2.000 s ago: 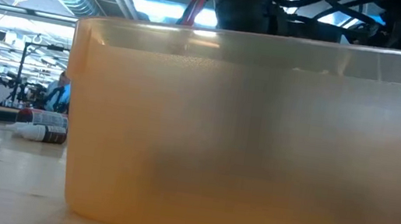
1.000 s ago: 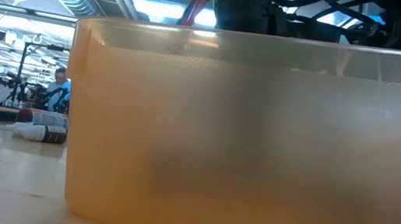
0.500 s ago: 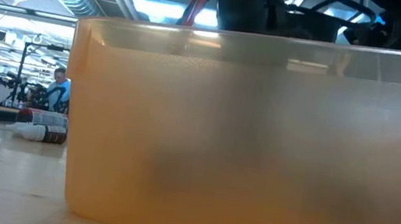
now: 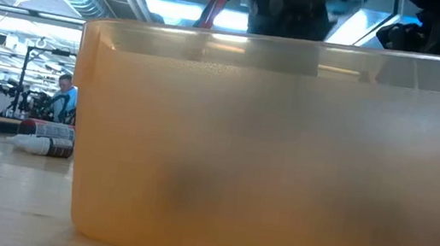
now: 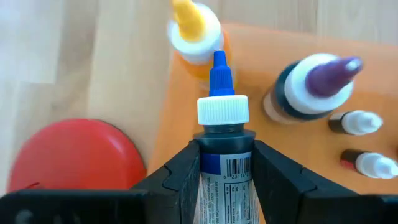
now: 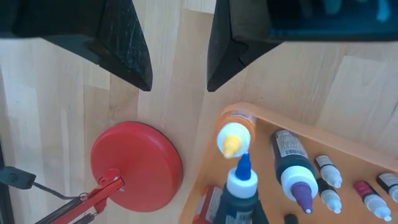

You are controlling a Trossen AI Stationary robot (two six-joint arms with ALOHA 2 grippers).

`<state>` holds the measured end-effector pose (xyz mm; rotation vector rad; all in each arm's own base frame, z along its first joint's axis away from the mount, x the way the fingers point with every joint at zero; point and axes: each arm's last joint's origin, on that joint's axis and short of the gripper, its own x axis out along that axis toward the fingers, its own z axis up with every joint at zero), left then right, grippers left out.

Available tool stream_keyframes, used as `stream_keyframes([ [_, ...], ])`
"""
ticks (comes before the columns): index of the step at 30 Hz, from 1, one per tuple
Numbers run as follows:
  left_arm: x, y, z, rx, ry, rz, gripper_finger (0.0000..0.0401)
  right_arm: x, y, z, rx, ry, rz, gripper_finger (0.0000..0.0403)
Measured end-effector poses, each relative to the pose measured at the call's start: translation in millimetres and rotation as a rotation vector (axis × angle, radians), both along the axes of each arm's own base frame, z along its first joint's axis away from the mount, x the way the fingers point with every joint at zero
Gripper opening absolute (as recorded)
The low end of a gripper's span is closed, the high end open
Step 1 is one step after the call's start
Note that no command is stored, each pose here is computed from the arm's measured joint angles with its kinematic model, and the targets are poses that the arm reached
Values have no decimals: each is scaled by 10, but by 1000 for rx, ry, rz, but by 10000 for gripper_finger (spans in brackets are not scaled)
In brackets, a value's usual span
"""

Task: Pick & Place food coloring
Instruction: Adjust the large blue food coloring bottle in the orange bin

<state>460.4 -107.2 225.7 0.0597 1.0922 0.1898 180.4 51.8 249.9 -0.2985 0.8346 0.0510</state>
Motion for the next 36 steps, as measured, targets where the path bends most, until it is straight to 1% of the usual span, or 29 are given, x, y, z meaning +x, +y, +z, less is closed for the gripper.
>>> stream_keyframes([
  [3, -40, 8, 138, 18, -36, 11, 127, 5, 2, 4, 1, -7, 2, 156],
  [7, -94, 0, 299, 44, -83, 38, 127, 31, 12, 29, -26, -40, 46, 156],
  [12, -165, -8, 483, 71, -137, 60, 127, 115, 40, 122, -28, -165, 84, 156],
  [16, -207, -44, 585, 120, -183, 83, 127, 170, 77, 200, 26, -256, 136, 156],
  [19, -203, -90, 614, 134, -214, 69, 127, 185, 100, 227, 25, -283, 223, 156],
  [22, -193, -148, 631, 141, -236, 34, 127, 199, 116, 241, 24, -301, 273, 156],
  [29, -153, -230, 678, 165, -301, -21, 127, 218, 127, 273, 53, -338, 275, 156],
  [32, -156, -225, 679, 186, -302, -11, 127, 222, 129, 281, 92, -345, 246, 156],
  [36, -155, -222, 680, 189, -303, -8, 127, 220, 128, 277, 84, -341, 252, 157],
])
